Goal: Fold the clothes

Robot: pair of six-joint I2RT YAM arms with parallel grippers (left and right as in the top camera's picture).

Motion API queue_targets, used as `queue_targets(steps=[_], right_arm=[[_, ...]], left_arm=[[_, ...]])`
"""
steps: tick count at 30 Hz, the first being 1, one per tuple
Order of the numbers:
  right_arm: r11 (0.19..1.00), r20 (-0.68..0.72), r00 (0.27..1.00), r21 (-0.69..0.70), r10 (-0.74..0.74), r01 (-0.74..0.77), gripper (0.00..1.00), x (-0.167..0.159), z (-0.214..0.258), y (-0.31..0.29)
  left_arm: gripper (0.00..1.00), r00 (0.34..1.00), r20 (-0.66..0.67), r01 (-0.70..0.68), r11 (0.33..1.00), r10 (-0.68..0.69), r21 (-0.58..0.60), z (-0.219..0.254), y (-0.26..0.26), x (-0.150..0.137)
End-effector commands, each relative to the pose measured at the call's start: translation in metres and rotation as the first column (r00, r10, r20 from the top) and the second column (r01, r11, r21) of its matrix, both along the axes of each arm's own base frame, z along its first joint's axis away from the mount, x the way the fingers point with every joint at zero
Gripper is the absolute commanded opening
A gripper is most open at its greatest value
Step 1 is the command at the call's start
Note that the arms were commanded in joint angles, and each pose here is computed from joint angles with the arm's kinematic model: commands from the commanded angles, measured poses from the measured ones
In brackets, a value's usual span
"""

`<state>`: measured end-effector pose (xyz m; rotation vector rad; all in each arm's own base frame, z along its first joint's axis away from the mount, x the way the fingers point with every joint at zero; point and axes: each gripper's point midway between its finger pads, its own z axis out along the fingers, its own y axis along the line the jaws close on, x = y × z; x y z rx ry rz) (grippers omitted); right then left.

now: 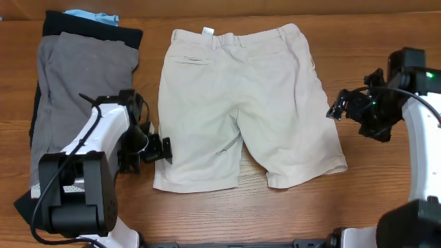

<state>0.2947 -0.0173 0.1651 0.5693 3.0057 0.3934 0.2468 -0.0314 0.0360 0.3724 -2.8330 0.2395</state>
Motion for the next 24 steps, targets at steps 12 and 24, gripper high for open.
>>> queue_targets(steps=[12, 24], right_arm=[[0.989, -0.191, 0.97, -0.008, -0.148, 0.149, 0.37, -0.031, -0.096, 0.0], [0.964, -0.189, 0.947, 0.012, -0.259, 0.265, 0.08, -0.041, -0.147, 0.005]], left_arm=[[1.0, 0.877, 0.48, 0.055, 0.997, -0.027, -0.046, 0.112, -0.008, 0.14], [1.0, 0.823, 0.566, 0.081, 0.996, -0.053, -0.025, 0.121, -0.007, 0.162]])
